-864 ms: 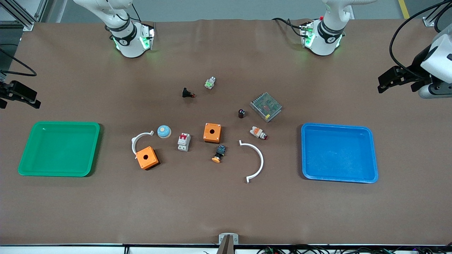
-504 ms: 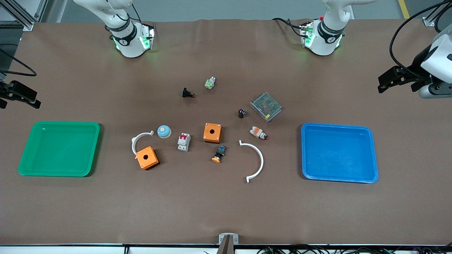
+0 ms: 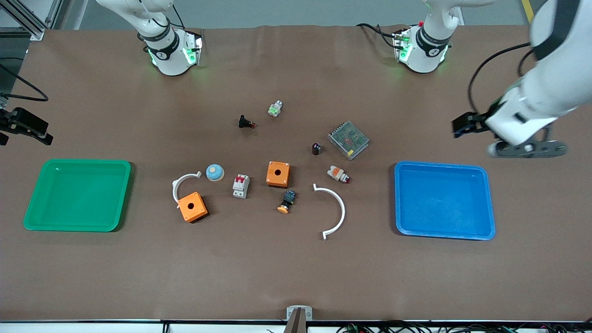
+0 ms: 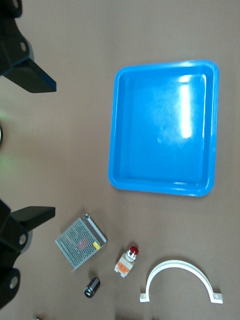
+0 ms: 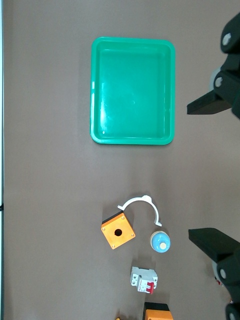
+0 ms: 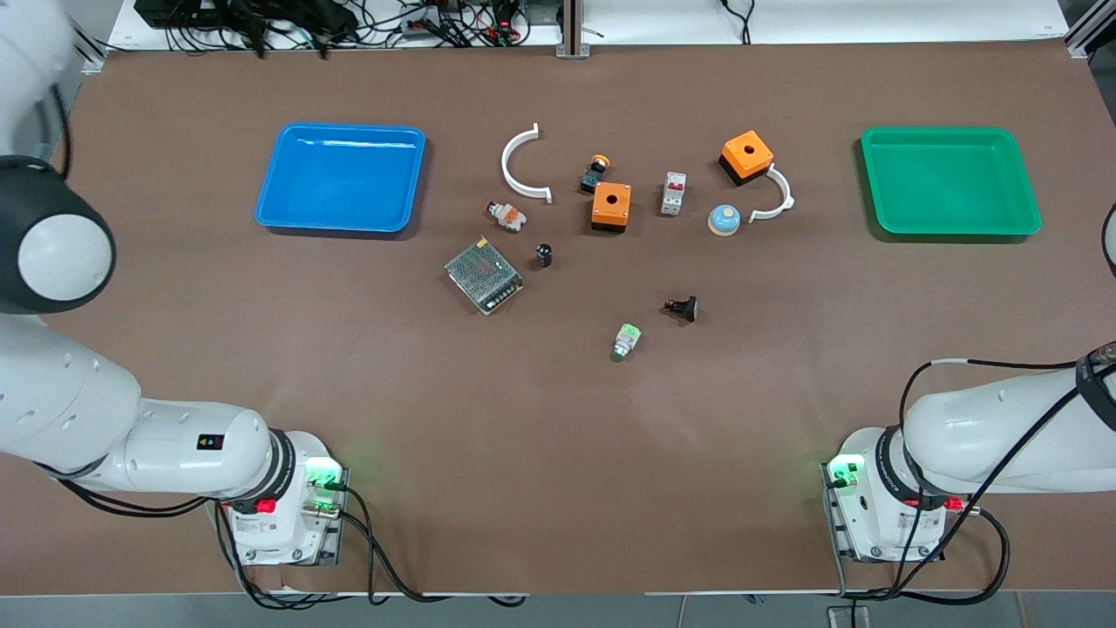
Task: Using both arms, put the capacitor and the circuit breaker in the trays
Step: 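Reach the left gripper to the capacitor while the right gripper reaches the breaker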
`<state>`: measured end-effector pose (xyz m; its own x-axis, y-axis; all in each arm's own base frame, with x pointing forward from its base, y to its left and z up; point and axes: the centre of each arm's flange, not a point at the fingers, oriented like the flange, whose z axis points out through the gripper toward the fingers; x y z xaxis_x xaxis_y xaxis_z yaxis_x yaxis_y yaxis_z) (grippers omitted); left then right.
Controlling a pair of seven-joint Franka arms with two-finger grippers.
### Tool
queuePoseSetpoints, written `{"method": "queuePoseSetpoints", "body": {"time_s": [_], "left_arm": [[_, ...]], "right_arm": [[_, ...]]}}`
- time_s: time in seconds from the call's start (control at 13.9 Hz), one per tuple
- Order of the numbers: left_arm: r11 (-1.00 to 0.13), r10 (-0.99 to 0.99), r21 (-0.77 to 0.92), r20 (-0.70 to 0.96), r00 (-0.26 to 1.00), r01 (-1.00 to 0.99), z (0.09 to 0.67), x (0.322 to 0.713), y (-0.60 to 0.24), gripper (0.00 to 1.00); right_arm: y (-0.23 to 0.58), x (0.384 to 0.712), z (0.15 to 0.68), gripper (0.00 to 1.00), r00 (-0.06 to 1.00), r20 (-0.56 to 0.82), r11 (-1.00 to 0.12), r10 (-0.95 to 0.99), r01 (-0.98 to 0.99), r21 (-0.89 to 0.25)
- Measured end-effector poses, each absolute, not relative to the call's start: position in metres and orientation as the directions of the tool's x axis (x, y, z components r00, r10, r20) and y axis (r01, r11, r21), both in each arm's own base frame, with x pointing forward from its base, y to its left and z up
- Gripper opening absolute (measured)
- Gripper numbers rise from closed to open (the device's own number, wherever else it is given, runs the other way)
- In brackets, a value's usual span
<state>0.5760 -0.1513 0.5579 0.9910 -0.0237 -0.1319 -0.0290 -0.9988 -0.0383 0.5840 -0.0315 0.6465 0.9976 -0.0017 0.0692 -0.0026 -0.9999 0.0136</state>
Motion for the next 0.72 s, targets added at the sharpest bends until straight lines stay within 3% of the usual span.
{"method": "queuePoseSetpoints", "body": {"time_s": [0.36, 0.72], "left_arm": [[-0.992, 0.111, -0.073, -0.108, 0.988, 0.104, 0.501, 0.570, -0.266, 1.00], [-0.940, 0.340, -0.060, -0.065, 0.938, 0.336, 0.417, 0.543, -0.366, 1.00]], "right_arm": [[0.001, 0.602, 0.617, 1.00, 0.998, 0.035, -0.998, 0.056, 0.056, 0.007], [0.111, 0.620, 0.543, 1.00, 0.989, -0.051, -0.989, 0.139, 0.136, -0.056]]}}
